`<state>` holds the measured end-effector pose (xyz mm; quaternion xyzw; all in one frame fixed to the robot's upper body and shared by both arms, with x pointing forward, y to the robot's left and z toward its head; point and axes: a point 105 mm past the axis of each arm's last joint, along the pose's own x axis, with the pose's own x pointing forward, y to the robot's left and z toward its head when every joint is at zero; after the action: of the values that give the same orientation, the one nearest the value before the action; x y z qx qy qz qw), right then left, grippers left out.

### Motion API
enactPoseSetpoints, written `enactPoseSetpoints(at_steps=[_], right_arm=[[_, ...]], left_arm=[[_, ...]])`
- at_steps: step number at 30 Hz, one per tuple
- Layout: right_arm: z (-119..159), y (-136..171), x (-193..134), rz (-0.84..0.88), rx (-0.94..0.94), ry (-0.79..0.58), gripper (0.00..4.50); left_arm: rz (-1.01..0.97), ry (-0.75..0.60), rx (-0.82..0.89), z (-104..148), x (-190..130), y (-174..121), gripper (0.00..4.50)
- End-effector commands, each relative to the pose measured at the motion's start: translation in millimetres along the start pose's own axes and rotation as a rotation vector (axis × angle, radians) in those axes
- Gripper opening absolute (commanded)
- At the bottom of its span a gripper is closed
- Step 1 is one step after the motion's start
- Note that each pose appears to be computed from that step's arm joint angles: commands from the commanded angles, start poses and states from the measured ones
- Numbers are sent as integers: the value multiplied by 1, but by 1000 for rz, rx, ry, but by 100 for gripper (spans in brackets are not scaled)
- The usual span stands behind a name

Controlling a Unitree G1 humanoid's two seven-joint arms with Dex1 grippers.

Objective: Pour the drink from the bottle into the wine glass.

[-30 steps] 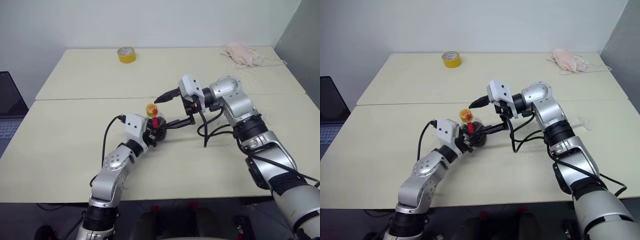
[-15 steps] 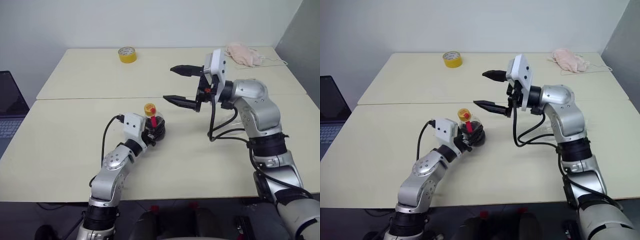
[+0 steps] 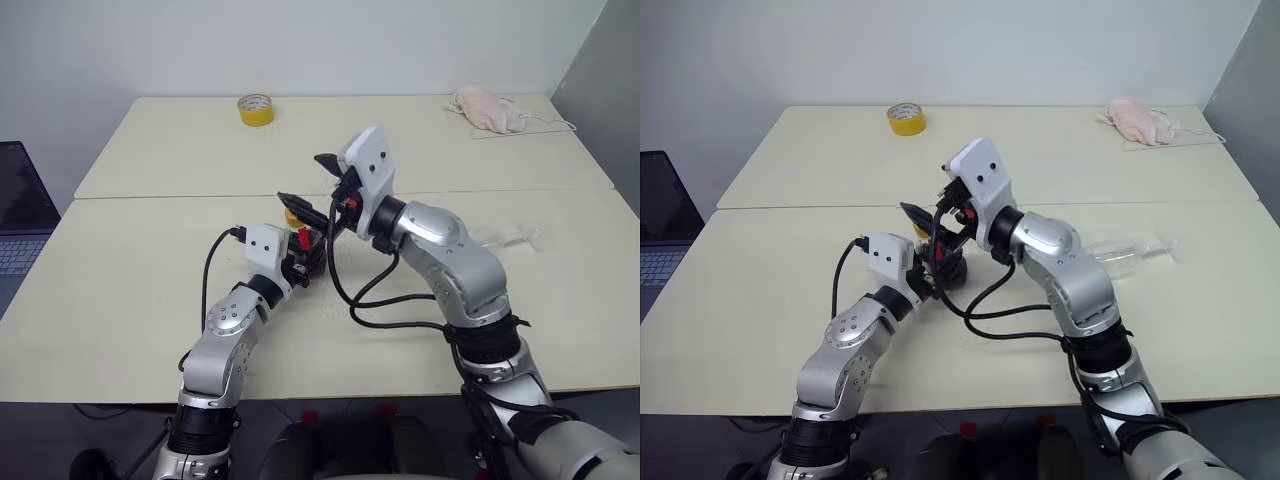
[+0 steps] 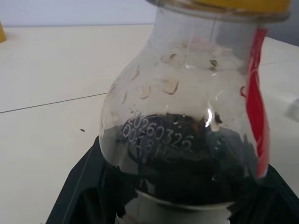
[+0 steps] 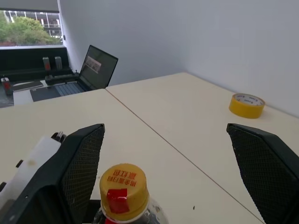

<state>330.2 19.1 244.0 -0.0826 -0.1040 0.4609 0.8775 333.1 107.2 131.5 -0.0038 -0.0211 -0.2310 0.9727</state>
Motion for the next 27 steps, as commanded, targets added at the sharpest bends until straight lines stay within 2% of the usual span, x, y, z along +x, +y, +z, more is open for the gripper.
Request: enactPoseSetpoints(at_steps=[1, 5, 16, 27], right_arm=[[9, 14, 0, 60, -34, -17, 447], [-3, 17, 6, 70, -21, 39, 447], [-5, 25, 18, 78, -65, 65, 447], [-13, 20, 32, 58, -85, 107, 447]], left_arm=[[10, -49, 25, 12, -1, 2, 261], [10, -50, 23, 12, 0, 1, 261], [8, -50, 22, 12, 0, 1, 261], [8, -48, 21, 11, 0, 0, 261]])
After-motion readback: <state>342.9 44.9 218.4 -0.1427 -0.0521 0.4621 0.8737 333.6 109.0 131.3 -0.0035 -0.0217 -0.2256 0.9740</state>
